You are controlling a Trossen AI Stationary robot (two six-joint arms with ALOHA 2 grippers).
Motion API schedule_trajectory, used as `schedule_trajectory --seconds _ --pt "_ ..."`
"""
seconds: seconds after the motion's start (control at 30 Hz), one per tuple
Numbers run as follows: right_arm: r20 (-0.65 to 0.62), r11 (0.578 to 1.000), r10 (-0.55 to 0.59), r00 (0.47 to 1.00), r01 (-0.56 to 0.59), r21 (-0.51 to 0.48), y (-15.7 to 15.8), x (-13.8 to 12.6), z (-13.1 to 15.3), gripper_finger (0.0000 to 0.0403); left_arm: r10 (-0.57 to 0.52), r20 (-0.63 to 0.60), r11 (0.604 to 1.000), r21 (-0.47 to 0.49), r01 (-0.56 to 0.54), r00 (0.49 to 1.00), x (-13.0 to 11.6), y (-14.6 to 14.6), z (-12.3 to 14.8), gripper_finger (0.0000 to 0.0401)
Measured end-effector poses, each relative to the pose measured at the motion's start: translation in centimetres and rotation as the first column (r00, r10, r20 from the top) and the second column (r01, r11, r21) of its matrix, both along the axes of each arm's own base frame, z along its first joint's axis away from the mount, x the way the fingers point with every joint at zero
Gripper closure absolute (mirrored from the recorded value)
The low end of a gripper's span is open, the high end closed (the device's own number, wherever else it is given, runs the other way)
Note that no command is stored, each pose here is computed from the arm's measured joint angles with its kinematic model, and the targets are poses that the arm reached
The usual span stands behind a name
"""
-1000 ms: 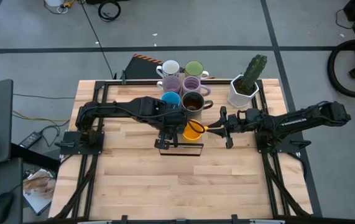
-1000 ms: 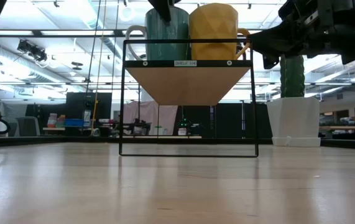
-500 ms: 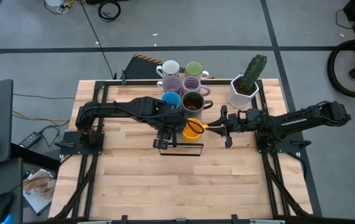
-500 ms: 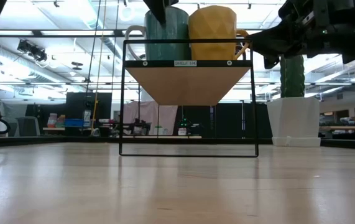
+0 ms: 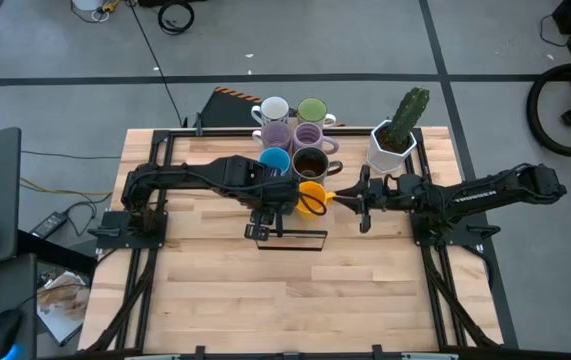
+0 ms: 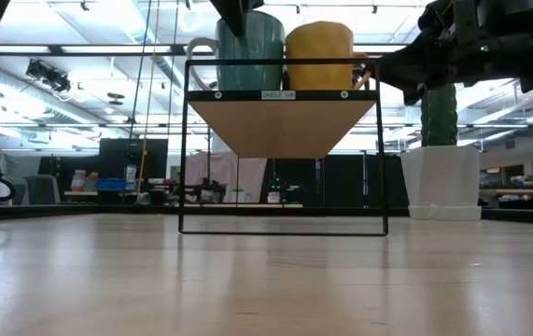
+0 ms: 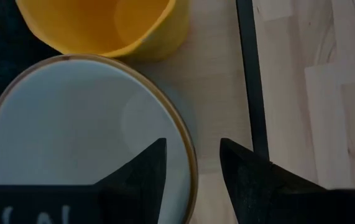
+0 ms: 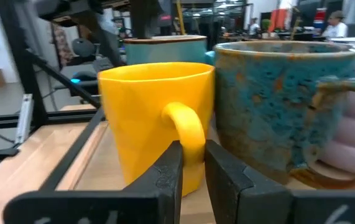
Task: Place coffee mugs
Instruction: Adjust the yellow mug on the shelf
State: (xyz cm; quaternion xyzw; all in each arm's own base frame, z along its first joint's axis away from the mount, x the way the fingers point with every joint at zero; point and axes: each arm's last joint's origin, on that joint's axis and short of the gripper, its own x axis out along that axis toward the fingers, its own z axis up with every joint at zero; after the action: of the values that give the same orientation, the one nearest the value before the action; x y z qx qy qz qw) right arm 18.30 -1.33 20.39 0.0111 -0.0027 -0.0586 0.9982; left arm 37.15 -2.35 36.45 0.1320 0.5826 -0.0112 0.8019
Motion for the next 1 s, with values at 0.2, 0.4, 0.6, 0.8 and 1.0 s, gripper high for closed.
schedule_trajectory --seconds 0.2,0.4,0.6,0.8,1.0 --pt "-0.013 0.998 -0.057 0.998 0.058 0.030 -0.1 0.0 -0.2 0.0343 0.015 -0.003 1.000 -0.005 -0.015 1.000 -0.1 0.0 0.0 0.0245" --pt "-0.015 0.999 -0.031 0.999 0.032 0.026 0.4 0.0 -0.2 0.0343 0.007 -0.007 1.000 -0.004 -0.007 1.000 -0.1 -0.2 0.0 0.0245" --pt "-0.016 1.000 0.010 1.000 -0.010 0.019 1.1 0.0 -0.2 0.0338 0.007 -0.008 1.000 -0.004 -0.007 1.000 -0.1 -0.3 0.0 0.0245" --pt "-0.015 1.000 -0.023 1.000 0.023 0.018 1.5 0.0 -0.2 0.0340 0.007 -0.008 1.000 -0.004 -0.007 1.000 -0.1 -0.2 0.0 0.0245" --pt "-0.009 0.996 -0.086 0.996 0.086 0.030 2.0 -0.1 -0.1 0.0348 0.007 -0.008 1.000 -0.004 -0.007 1.000 -0.1 -0.2 0.0 0.0245"
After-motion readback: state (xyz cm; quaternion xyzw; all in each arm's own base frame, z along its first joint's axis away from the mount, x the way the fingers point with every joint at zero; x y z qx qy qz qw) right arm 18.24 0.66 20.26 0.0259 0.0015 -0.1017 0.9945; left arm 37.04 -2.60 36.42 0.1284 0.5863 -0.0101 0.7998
